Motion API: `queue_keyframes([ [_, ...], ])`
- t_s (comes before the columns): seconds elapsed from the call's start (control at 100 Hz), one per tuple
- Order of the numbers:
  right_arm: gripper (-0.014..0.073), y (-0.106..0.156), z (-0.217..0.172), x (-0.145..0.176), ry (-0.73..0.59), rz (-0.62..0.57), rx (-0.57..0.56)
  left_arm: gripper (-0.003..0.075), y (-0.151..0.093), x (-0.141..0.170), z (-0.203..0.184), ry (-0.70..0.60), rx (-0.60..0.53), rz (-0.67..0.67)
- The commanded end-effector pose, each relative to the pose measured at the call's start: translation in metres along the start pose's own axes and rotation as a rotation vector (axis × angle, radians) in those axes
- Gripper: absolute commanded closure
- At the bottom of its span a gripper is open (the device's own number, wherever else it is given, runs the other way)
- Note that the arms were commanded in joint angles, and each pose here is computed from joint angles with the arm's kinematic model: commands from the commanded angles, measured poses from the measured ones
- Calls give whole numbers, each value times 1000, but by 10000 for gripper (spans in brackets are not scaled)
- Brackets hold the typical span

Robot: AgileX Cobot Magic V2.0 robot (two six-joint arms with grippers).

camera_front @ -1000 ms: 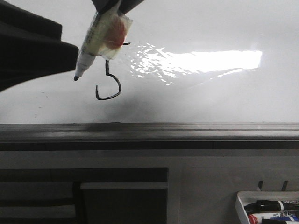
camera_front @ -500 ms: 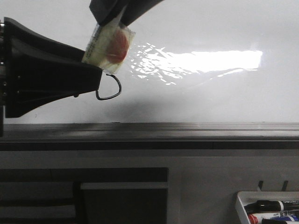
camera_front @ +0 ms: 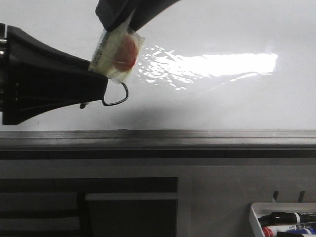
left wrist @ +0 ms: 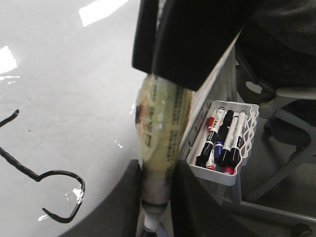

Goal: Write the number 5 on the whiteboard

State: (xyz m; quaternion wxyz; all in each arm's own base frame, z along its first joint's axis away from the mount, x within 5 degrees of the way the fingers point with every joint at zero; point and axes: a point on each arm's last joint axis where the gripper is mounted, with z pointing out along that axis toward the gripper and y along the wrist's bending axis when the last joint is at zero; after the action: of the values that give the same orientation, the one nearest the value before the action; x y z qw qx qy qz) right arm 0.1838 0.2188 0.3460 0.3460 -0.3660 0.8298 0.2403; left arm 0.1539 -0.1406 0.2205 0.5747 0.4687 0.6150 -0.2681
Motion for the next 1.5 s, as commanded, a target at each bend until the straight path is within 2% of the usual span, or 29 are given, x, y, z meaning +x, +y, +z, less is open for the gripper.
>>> queue_keyframes([
  [0.0,601,3,-15,-16,-123,-10,-4,741,3,-17,1,-109,-3,-10],
  [0.06,484,3,-15,-16,-131,-10,-2,741,3,-17,1,-109,-3,-10],
  [0.07,425,3,-15,-17,-133,-10,-2,741,3,-17,1,-109,-3,-10],
  [0.08,425,3,-15,-17,-134,-10,-2,741,3,-17,1,-109,-3,-10],
  [0.14,244,2,-15,-19,-155,-20,11,741,3,-17,1,-110,-5,-28],
  [0.18,148,0,-17,-20,-172,-40,28,741,5,-18,1,-117,-23,-91],
  [0.23,95,-1,-22,-22,-201,-76,54,741,11,-17,0,-121,-79,-211],
  [0.28,94,-2,-31,-24,-232,-91,68,741,19,-15,-1,-109,-165,-341],
  [0.29,95,-2,-33,-25,-240,-90,71,741,23,-14,-2,-116,-210,-407],
  [0.35,113,-2,-42,-25,-266,-99,78,741,34,-11,-7,-124,-343,-590],
  [0.45,144,-1,-58,-26,-303,-107,84,741,44,-8,-10,-103,-463,-741],
  [0.53,165,0,-66,-26,-322,-108,85,741,50,-4,-8,23,-525,-832],
  [0.63,177,1,-69,-24,-314,-107,82,741,56,-6,-5,132,-562,-854],
  [0.78,176,1,-69,-23,-302,-99,80,741,61,-16,-3,114,-565,-850],
  [1.12,176,1,-69,-23,-301,-99,80,732,61,-15,-4,130,-569,-853],
  [1.19,176,1,-69,-23,-301,-99,80,666,61,-15,-4,130,-569,-853],
  [1.34,176,1,-69,-23,-301,-99,80,363,61,-15,-4,127,-569,-853],
  [1.39,176,1,-69,-23,-301,-99,80,293,61,-16,-4,123,-571,-860],
  [1.49,177,1,-69,-23,-301,-99,80,270,61,-19,-6,107,-572,-864],
])
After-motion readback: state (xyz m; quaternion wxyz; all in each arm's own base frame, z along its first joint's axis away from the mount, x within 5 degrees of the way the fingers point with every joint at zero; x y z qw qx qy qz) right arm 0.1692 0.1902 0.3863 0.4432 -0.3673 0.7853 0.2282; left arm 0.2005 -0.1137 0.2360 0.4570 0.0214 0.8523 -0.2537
